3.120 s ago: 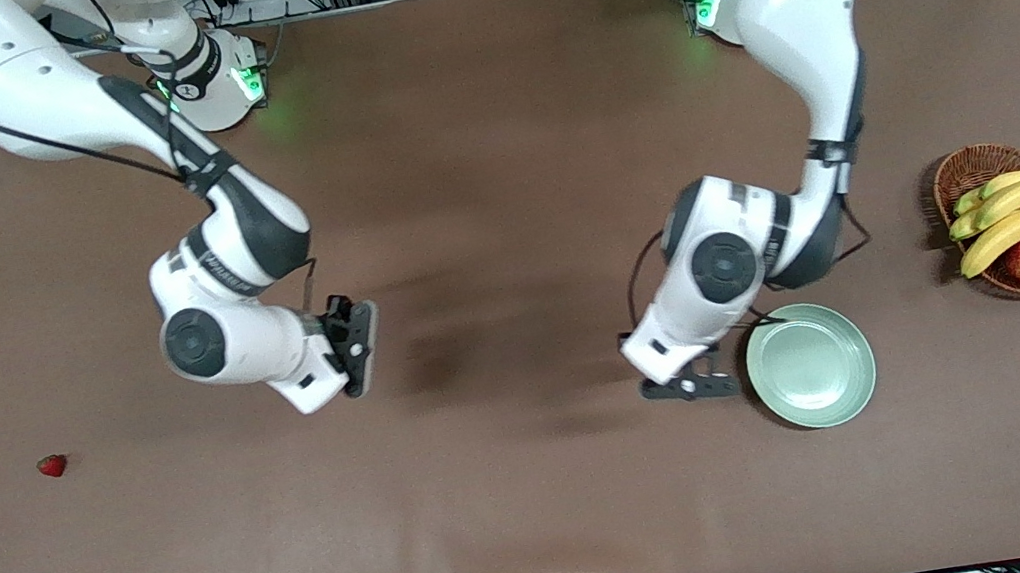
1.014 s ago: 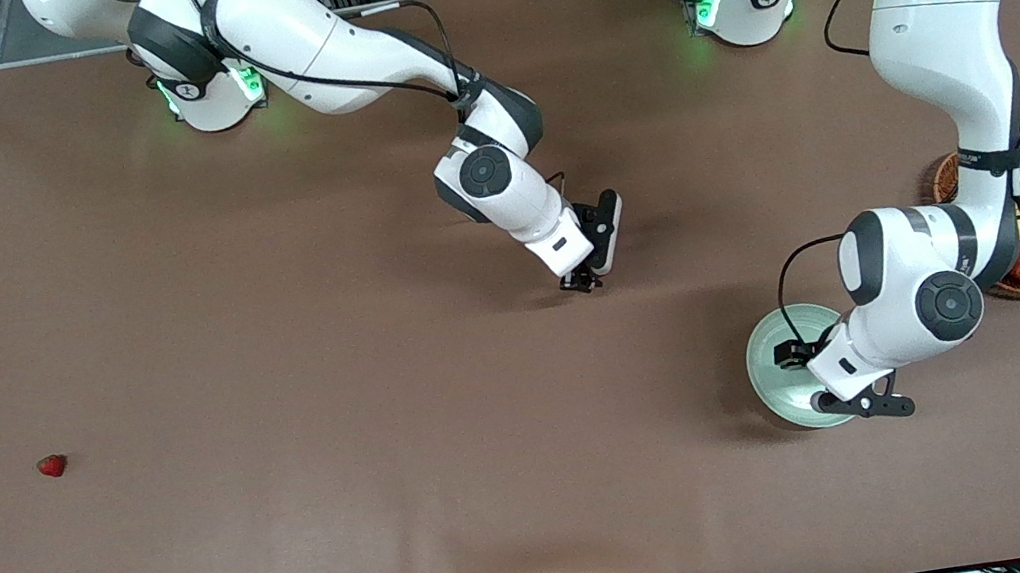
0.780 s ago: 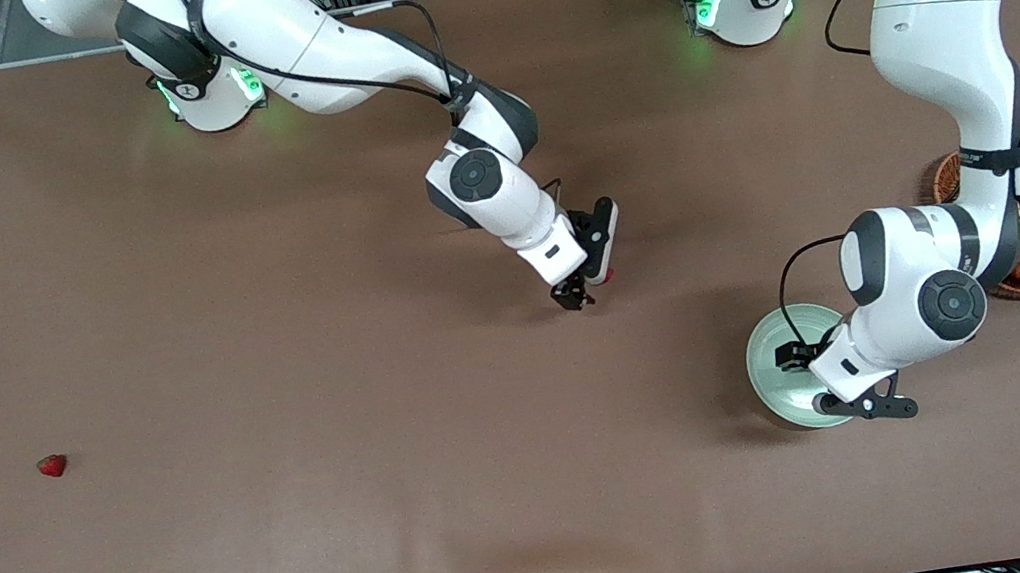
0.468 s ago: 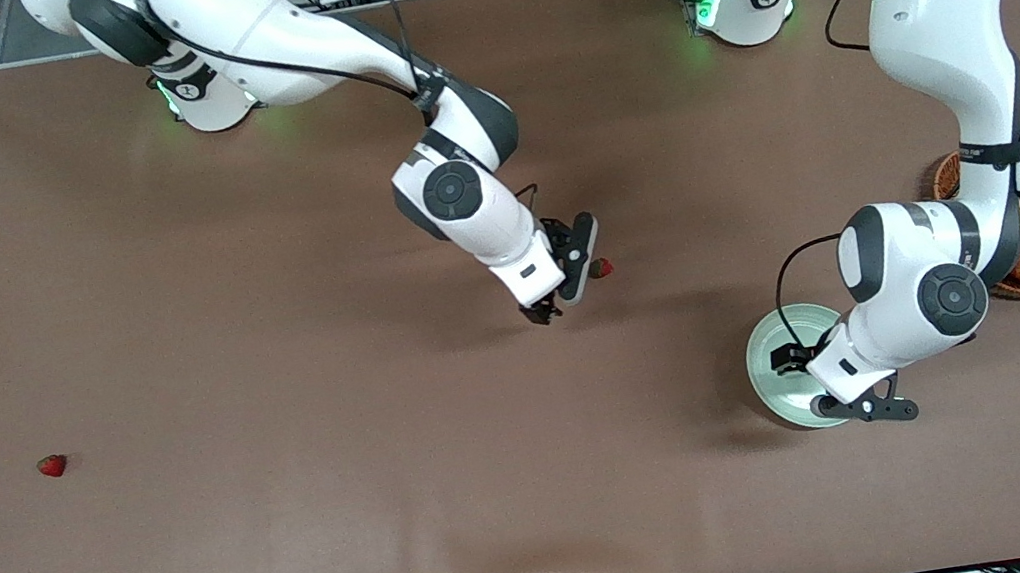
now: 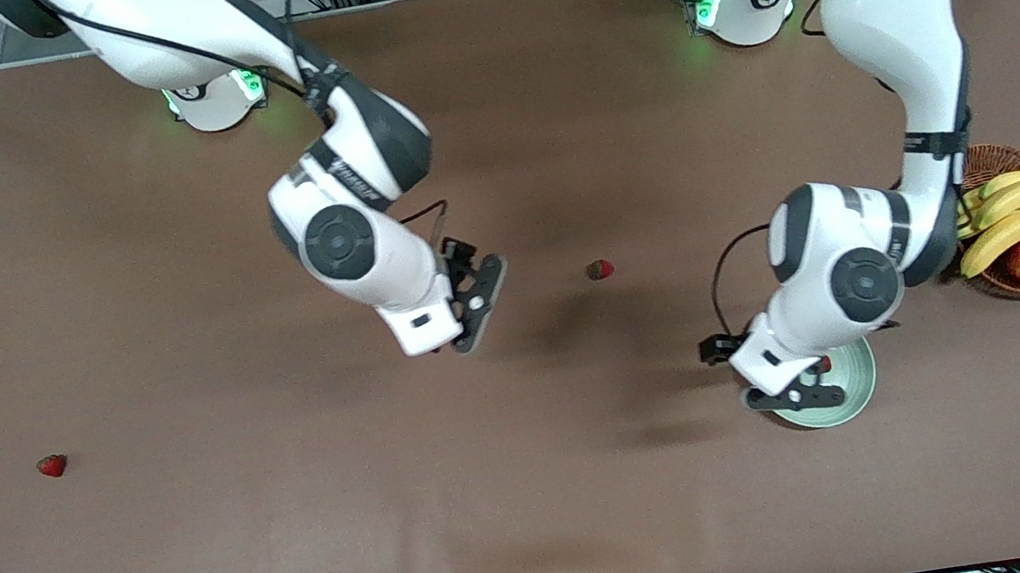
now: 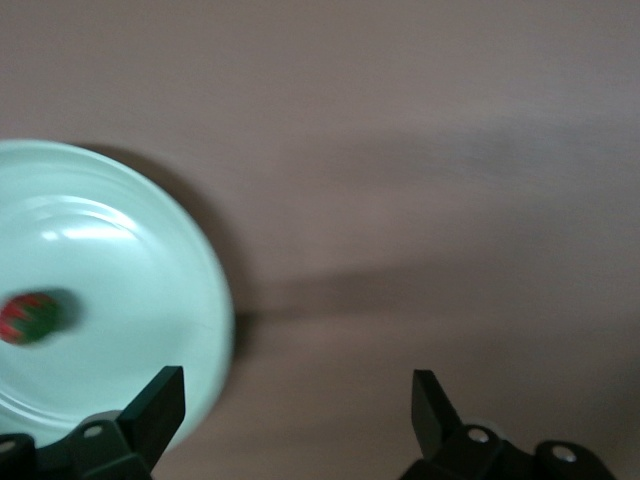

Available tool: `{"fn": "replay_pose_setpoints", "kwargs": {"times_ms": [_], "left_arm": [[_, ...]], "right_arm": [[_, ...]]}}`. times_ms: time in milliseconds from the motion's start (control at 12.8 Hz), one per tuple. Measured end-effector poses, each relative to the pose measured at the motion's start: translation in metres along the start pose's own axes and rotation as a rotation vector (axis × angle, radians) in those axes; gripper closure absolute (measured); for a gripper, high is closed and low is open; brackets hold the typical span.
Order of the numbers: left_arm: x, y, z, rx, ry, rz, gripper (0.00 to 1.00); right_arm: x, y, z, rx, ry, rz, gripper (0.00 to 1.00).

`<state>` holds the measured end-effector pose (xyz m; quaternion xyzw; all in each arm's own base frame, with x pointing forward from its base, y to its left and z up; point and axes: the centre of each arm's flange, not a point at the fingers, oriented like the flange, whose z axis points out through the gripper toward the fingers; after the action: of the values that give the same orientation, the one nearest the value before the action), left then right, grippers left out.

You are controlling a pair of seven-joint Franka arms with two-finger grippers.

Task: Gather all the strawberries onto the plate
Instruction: 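Set the second strawberry mid-table with the right gripper while the left gripper returns, then grasp the second strawberry with the left gripper while the right gripper reaches the third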

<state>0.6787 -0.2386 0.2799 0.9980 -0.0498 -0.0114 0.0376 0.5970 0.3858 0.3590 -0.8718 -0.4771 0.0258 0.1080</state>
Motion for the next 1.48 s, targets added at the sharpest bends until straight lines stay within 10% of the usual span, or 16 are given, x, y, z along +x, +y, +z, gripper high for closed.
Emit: {"fn": "replay_pose_setpoints", "kwargs": {"times_ms": [936, 1482], "left_arm": [[-0.115, 0.140, 0.088, 0.017, 0.001, -0.029, 0.00], [-0.150, 0.153, 0.097, 0.032, -0.040, -0.024, 0.17]], "right_arm": [[-0.237, 0.241, -0.048, 0.098, -0.083, 0.472, 0.00], [-0.434, 0.354, -0.069, -0.078, -0.087, 0.718, 0.00]]}}
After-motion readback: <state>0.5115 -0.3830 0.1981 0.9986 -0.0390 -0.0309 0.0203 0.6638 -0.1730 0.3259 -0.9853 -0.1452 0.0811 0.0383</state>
